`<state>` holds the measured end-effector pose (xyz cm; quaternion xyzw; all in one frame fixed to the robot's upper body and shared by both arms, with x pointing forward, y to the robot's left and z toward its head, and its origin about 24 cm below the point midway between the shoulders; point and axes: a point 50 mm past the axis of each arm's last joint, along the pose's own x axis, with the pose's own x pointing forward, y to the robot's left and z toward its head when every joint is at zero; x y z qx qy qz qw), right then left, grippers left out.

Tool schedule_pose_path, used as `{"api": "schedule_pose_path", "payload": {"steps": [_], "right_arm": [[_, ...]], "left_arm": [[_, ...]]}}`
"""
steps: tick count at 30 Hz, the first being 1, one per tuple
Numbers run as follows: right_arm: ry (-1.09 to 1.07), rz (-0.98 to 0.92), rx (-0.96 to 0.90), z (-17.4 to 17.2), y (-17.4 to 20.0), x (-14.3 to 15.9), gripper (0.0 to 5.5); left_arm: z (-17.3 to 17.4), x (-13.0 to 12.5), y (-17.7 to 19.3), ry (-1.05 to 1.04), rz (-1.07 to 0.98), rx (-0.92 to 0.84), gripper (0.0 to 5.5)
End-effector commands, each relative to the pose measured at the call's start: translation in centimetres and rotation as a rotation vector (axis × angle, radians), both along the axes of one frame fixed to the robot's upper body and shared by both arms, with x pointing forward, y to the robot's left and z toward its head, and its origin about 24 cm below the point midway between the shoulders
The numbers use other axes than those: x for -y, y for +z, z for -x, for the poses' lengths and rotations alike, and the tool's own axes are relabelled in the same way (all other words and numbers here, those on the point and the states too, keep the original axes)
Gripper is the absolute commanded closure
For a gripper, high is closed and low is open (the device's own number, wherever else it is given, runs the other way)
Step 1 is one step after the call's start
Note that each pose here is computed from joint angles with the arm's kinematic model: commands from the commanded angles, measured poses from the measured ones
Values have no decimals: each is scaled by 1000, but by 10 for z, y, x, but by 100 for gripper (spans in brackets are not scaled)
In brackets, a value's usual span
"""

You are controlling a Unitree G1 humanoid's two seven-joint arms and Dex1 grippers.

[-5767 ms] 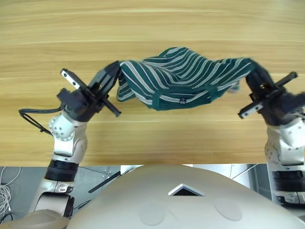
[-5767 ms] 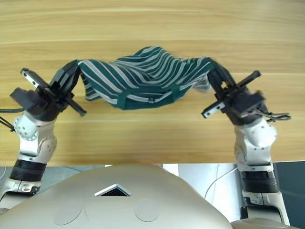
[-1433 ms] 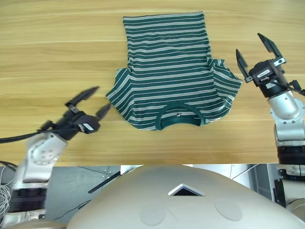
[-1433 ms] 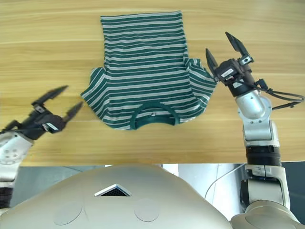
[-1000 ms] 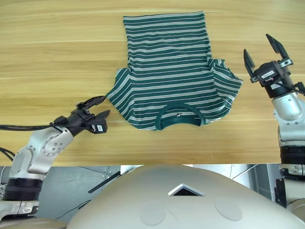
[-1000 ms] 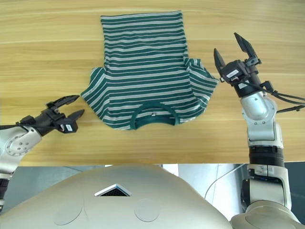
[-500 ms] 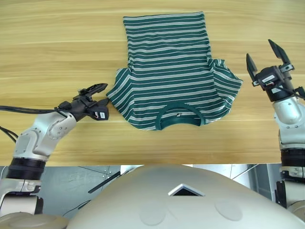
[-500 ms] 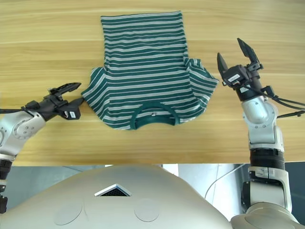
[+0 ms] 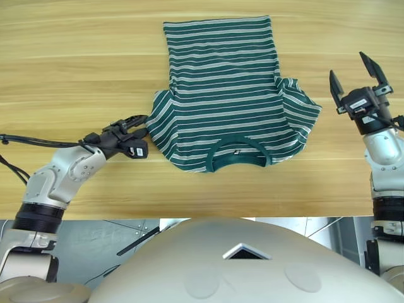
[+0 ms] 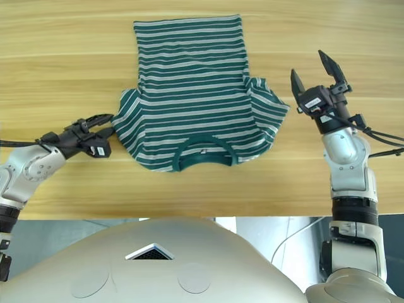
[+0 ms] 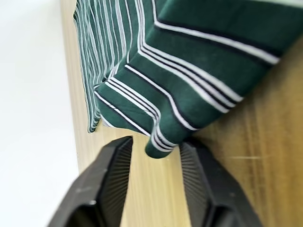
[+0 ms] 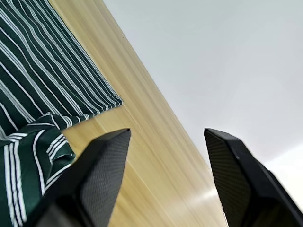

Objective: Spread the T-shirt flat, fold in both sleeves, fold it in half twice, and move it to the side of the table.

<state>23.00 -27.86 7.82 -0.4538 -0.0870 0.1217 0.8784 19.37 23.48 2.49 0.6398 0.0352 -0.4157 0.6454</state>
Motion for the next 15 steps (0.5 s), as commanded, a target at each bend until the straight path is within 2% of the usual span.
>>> {"api": "schedule_pose_path", "payload": {"steps": [1, 3, 9, 15], "right_arm": [[-11, 6, 3, 1, 4, 4, 264], [-10, 5, 3, 1, 5, 4, 264], [-12, 4, 1, 3, 6, 5, 264], [-13, -1, -3, 2, 5, 5, 264]], "left_arm": [[12, -5, -17, 7, -63, -104, 430], [13, -5, -17, 6, -64, -107, 470], [13, -5, -18, 8, -68, -111, 540], [13, -4, -17, 30, -25, -78, 547]]}}
